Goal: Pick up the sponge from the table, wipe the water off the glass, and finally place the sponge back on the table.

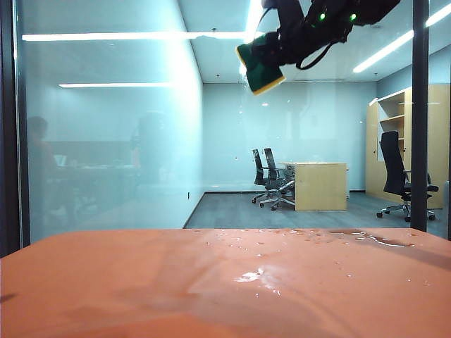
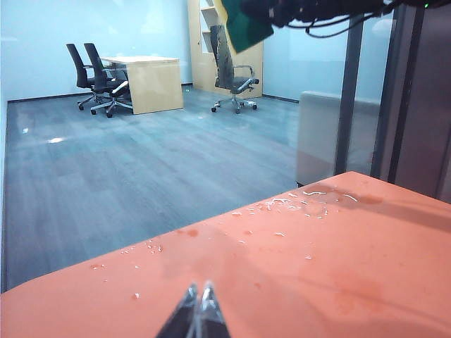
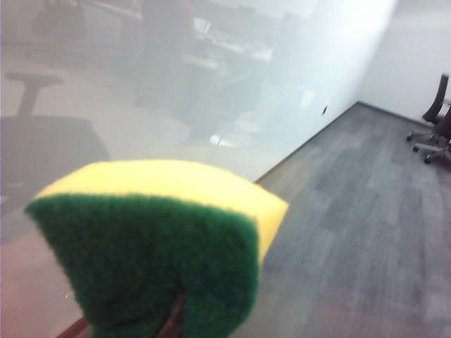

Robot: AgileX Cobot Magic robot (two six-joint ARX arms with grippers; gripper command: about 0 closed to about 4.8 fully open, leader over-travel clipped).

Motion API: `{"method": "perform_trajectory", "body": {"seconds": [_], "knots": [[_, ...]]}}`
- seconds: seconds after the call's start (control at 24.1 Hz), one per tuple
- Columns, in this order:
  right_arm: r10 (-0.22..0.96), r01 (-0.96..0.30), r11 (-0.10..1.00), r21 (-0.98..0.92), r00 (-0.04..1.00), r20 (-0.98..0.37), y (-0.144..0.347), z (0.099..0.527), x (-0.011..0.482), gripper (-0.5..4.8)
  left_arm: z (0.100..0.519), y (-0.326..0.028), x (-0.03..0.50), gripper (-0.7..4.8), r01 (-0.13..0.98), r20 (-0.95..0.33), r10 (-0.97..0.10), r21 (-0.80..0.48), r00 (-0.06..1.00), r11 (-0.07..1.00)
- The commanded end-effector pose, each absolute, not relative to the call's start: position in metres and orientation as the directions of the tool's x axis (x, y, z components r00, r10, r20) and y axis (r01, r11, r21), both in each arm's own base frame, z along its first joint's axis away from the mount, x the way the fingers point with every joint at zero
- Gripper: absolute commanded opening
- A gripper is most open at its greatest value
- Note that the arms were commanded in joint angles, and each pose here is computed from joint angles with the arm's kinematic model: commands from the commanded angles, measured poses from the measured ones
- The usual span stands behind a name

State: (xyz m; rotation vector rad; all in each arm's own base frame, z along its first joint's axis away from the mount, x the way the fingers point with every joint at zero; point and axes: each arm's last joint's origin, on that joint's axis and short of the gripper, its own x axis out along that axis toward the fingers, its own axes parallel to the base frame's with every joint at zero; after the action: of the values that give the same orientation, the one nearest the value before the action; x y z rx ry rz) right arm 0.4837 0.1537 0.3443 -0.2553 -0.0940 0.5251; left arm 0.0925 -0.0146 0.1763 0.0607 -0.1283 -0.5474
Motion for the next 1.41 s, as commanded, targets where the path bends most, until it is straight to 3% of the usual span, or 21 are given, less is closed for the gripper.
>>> {"method": "perform_trajectory", "body": {"seconds": [0.04,0.54,0.75,0.91,1.2,1.41], "knots": [[0.511,-0.509,0.826,-0.241,0.858,-0.06,0.164,0.32,0.49,-0.08,0.179,-0.015,0.092,-0.05,0.517,0.12,-0.526,0.102,0.842,0.85],[0.501,-0.573,0.798,-0.188,0.803,-0.323,0.185,0.257,0.496,-0.08,0.179,-0.015,0.092,-0.05,0.517,0.121,-0.526,0.101,0.842,0.85],[0.435,-0.54,0.815,-0.21,0.81,-0.392,0.182,0.247,0.496,-0.08,0.179,-0.015,0.092,-0.05,0.517,0.12,-0.526,0.101,0.842,0.85],[0.436,-0.525,0.813,-0.251,0.835,-0.334,0.181,0.263,0.494,-0.08,0.179,-0.015,0.092,-0.05,0.517,0.12,-0.526,0.102,0.842,0.85],[0.448,-0.463,0.835,-0.295,0.886,-0.121,0.171,0.336,0.473,-0.08,0.179,-0.015,0.092,-0.05,0.516,0.121,-0.526,0.102,0.842,0.85],[0.419,-0.434,0.849,-0.301,0.901,-0.115,0.162,0.367,0.454,-0.08,0.179,-0.015,0.092,-0.05,0.516,0.121,-0.525,0.105,0.842,0.85]]}}
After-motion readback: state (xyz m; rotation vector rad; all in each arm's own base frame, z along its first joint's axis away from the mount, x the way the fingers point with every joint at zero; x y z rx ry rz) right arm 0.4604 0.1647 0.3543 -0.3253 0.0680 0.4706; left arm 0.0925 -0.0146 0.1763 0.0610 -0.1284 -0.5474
